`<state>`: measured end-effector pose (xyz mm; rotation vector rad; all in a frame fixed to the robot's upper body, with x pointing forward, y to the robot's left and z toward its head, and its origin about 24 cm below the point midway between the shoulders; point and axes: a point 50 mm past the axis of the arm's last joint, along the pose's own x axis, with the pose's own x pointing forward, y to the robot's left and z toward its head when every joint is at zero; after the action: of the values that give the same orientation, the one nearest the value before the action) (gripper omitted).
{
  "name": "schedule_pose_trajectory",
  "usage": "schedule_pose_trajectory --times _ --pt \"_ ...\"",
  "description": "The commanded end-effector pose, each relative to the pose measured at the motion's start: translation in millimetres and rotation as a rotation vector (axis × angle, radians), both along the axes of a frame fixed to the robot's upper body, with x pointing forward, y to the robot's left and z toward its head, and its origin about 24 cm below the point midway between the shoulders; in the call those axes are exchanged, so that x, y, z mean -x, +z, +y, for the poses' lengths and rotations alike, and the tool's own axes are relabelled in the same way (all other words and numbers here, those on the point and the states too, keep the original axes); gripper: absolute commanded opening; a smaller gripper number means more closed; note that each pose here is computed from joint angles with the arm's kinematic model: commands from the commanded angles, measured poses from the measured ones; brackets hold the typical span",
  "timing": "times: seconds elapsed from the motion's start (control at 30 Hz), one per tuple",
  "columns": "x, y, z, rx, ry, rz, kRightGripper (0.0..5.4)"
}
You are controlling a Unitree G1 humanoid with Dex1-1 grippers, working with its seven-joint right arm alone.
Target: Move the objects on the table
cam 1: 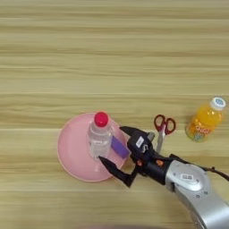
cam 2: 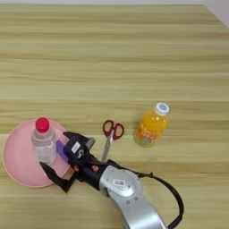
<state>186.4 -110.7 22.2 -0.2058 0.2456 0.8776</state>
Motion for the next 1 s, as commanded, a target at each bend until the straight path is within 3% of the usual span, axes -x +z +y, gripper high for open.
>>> schedule_pose_trajectory --times 0.03,1.0 --pt "-12.0 17.4 2.6 -0.016 -0.008 -0.099 5.38" --pt "-28.7 4.0 28.1 0.000 0.047 -0.089 5.38"
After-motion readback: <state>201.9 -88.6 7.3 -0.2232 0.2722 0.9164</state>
